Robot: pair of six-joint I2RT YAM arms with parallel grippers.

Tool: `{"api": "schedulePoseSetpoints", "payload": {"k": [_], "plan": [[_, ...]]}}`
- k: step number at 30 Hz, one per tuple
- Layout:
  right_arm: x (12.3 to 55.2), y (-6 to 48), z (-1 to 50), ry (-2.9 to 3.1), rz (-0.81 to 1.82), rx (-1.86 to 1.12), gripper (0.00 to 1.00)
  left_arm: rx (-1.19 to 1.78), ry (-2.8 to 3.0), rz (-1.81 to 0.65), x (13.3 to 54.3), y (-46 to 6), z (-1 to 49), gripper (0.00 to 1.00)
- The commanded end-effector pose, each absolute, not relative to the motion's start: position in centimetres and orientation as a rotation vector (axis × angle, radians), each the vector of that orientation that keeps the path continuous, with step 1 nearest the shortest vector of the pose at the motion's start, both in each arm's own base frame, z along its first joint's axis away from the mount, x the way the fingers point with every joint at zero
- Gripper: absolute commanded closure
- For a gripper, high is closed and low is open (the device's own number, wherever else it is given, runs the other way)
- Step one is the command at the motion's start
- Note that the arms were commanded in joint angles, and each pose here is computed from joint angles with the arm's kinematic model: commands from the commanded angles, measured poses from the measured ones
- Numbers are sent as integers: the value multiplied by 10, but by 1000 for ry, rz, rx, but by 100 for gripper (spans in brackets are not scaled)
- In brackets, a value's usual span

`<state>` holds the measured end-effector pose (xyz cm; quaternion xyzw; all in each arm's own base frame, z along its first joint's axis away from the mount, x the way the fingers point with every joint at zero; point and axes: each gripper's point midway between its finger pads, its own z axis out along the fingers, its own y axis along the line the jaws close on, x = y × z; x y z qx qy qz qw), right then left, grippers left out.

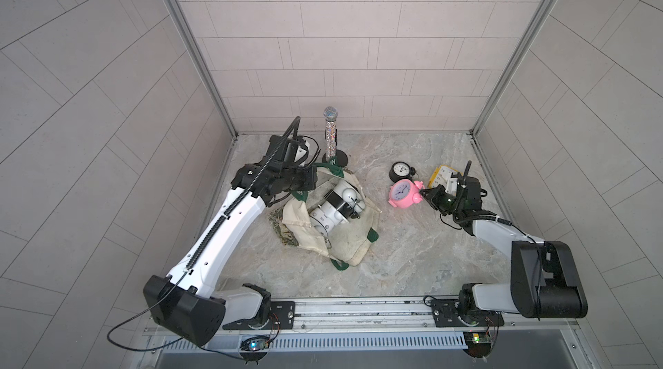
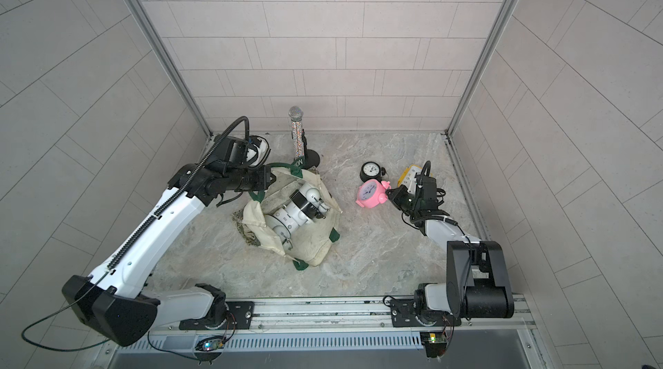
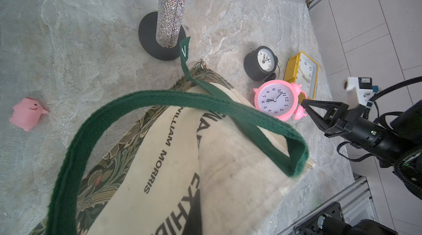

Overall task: Take the alarm clock out of the canvas bag
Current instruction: Place the alarm at the center of the board.

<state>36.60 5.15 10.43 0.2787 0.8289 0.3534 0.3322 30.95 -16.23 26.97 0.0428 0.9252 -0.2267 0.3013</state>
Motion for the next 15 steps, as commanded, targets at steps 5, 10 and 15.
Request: {"api": "schedulePoseSetpoints", "payload": {"k": [5,10,15], "plan": [[364,42,79,2215,851,792,100,131,2317,-696,321,-174,300,100],[366,44,65,2255,854,789,98,130,2318,-695,322,-174,299,100],[368,44,52,2287,844,786,93,130,2322,-696,322,-174,297,100]]}}
